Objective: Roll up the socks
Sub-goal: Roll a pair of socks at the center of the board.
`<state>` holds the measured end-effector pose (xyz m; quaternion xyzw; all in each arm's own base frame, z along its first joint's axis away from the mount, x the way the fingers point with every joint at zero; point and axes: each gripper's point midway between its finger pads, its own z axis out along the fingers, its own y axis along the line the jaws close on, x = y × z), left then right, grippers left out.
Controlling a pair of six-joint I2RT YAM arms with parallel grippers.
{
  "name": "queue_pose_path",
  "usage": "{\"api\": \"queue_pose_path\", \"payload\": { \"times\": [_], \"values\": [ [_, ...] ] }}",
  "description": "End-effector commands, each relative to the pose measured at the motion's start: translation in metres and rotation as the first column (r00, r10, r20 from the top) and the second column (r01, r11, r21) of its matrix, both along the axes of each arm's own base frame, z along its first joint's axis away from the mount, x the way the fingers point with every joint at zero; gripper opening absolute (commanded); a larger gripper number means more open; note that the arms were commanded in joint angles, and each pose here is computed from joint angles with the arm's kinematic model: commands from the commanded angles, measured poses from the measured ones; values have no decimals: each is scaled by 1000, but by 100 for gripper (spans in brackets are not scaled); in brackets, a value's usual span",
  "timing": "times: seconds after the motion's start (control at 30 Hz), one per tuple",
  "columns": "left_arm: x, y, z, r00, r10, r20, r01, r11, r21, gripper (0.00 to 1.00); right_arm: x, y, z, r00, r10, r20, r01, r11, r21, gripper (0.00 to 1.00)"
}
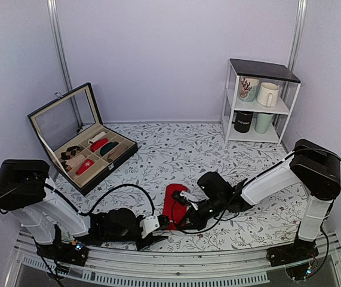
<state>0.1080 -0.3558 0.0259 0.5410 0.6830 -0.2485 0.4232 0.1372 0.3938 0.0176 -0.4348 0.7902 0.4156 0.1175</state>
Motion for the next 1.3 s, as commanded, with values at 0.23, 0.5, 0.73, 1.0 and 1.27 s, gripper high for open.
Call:
{"api": "queue_pose_path", "payload": {
  "times": [0.23,0.5,0.73,1.0,1.27],
  "values": [
    [23,-3,38,971,105,215,-80,989,-122,45,-35,-59,-68,975,-73,-210,0,946,-325,2],
    [15,-19,23,982,37,186,-21,996,-91,44,-35,-57,-69,974,-66,-217,-9,945,-328,2],
    [18,-19,3,988,50,144,-42,997,-59,42,-37,-58,-70,973,-62,-223,-15,945,-328,2],
    [23,-13,-9,995,53,84,-49,997,-51,25,-39,-58,-70,972,-56,-229,-20,948,-317,2],
    [13,-10,-19,999,21,-36,-22,1000,-15,0,-39,-55,-67,973,-47,-226,-21,957,-291,5]
  ]
}}
